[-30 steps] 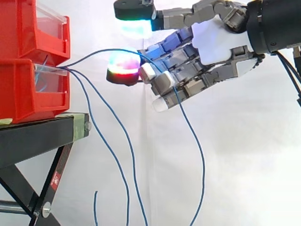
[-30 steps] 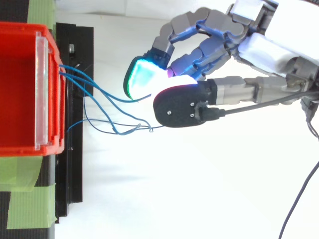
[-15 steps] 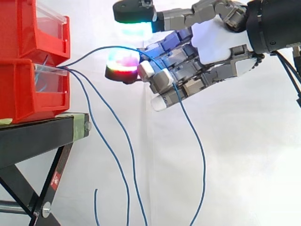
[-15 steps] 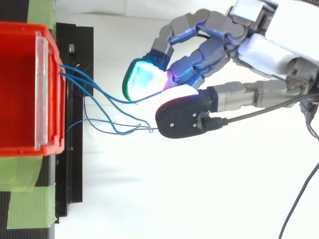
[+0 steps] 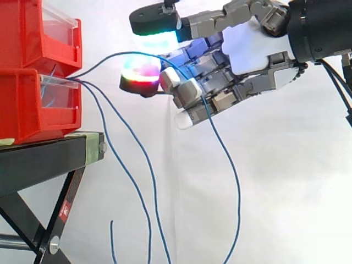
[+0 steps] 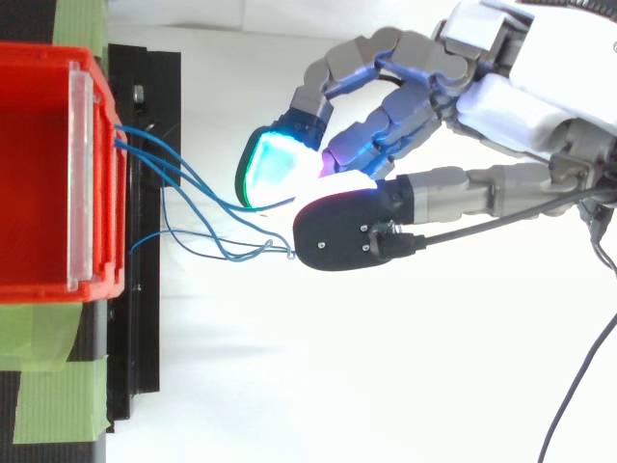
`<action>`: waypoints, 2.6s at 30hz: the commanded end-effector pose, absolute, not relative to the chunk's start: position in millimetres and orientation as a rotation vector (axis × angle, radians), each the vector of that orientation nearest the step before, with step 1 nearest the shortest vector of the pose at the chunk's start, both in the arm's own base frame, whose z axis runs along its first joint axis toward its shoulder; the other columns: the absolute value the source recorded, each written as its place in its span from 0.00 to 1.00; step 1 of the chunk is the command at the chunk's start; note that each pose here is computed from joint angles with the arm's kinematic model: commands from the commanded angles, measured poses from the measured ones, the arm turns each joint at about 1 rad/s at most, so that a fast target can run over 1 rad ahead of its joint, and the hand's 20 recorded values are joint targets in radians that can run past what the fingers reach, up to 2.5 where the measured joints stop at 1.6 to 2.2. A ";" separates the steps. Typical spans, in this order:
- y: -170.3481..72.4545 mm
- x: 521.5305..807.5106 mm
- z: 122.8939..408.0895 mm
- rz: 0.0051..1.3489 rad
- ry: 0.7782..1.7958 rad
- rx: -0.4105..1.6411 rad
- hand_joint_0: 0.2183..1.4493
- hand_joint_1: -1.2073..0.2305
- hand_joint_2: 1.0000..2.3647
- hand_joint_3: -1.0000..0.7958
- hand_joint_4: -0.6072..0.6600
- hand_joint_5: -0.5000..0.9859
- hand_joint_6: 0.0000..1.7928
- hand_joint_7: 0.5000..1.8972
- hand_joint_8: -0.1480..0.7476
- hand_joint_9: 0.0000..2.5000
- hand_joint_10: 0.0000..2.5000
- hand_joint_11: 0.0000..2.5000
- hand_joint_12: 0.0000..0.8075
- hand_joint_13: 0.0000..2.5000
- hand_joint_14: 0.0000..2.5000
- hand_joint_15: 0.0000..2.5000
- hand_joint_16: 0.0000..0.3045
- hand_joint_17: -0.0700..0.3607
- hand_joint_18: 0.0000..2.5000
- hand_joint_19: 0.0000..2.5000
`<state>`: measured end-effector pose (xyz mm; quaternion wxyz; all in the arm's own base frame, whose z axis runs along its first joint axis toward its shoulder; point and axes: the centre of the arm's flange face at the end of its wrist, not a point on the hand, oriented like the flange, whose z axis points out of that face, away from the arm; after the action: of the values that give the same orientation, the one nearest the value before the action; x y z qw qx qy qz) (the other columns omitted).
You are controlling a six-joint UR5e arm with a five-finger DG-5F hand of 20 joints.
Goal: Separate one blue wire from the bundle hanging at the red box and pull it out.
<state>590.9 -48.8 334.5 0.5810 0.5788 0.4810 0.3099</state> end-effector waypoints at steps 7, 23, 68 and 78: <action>-48.0 591.8 335.0 0.735 1.123 1.348 0.30 0.31 0.01 0.46 0.59 0.20 0.52 0.24 0.52 0.42 0.01 0.53 0.49 0.46 0.01 0.57 0.16 0.41 0.33 0.23; -47.8 592.4 335.0 0.744 1.130 1.345 0.28 0.34 0.18 0.54 0.46 0.24 0.53 0.28 0.61 0.48 0.00 0.51 0.62 0.51 0.00 0.54 0.20 0.48 0.41 0.19; -46.5 592.0 334.8 0.710 1.156 1.318 0.17 0.39 0.60 0.45 0.33 0.25 0.51 0.33 0.52 0.16 0.00 0.20 0.55 0.05 0.00 0.17 0.22 0.52 0.01 0.08; -47.5 591.9 334.8 0.708 1.153 1.320 0.17 0.38 0.57 0.46 0.33 0.25 0.51 0.34 0.52 0.16 0.00 0.20 0.55 0.06 0.00 0.17 0.22 0.52 0.02 0.07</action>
<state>591.9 -46.9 334.8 0.5854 0.5657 0.4948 0.3041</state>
